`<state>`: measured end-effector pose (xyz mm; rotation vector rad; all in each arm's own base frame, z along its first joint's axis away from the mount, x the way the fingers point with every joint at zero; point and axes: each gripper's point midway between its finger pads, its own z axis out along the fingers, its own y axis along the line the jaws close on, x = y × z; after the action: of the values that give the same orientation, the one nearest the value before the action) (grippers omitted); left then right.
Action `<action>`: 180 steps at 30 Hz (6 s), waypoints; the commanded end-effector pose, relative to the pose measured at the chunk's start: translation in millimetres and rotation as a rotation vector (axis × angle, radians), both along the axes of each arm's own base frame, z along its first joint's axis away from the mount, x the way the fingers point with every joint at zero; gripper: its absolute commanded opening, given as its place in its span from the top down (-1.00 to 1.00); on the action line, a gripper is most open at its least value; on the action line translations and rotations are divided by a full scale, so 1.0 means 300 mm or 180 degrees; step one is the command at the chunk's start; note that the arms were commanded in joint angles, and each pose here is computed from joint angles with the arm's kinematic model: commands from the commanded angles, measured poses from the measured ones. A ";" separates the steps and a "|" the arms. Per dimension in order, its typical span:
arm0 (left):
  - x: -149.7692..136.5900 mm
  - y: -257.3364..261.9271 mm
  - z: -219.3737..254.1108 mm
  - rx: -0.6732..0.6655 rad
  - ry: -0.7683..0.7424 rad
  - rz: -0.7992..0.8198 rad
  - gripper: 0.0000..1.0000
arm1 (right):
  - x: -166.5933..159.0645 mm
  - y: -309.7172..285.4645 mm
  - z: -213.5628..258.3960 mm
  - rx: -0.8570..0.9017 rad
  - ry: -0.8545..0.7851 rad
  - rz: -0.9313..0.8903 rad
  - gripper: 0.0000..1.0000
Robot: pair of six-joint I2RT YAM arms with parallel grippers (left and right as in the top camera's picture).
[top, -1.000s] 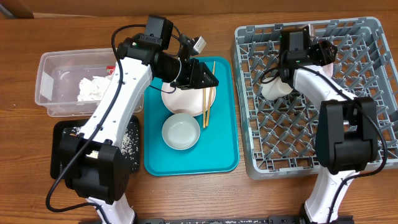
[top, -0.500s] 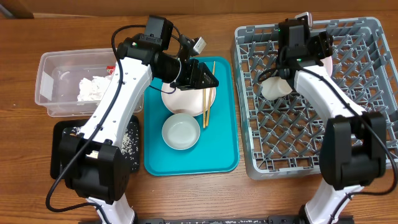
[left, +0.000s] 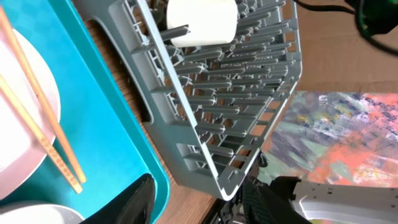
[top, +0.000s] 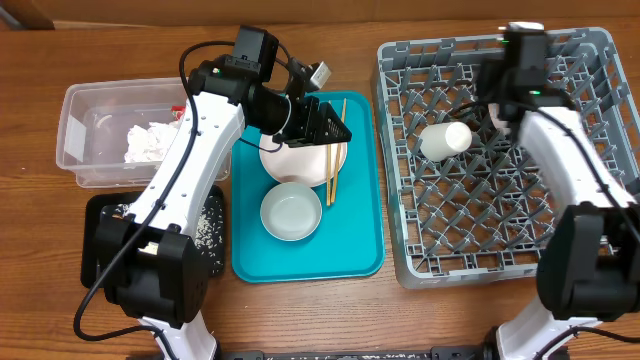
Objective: Sort waste into correct bins and load items into the dishwasher
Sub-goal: 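Lower the pink bowl into the back of the rack and open right gripper, then lower the left gripper onto the small white bowl on the tray and grasp, then lift the white bowl toward the right gripper and grasp it with the right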
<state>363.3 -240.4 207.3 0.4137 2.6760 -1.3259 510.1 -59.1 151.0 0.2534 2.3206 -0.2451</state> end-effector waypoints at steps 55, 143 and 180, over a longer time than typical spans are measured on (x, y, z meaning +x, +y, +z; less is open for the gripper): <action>0.005 0.291 -0.032 0.1947 -0.0349 0.0961 -0.13 | -0.382 0.466 0.492 0.1996 -0.0272 0.1396 0.01; -0.180 0.392 -0.374 0.2353 0.0013 0.0890 0.92 | -0.480 0.697 0.382 0.1718 0.0264 0.1533 -0.08; -0.125 0.305 -0.037 0.1684 -0.0593 0.0965 0.92 | -0.620 1.031 0.146 0.1433 0.1078 0.2073 0.73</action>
<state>326.3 -143.8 192.5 0.1131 2.7657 -0.4380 321.4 250.3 190.6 -0.3509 2.6495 0.6231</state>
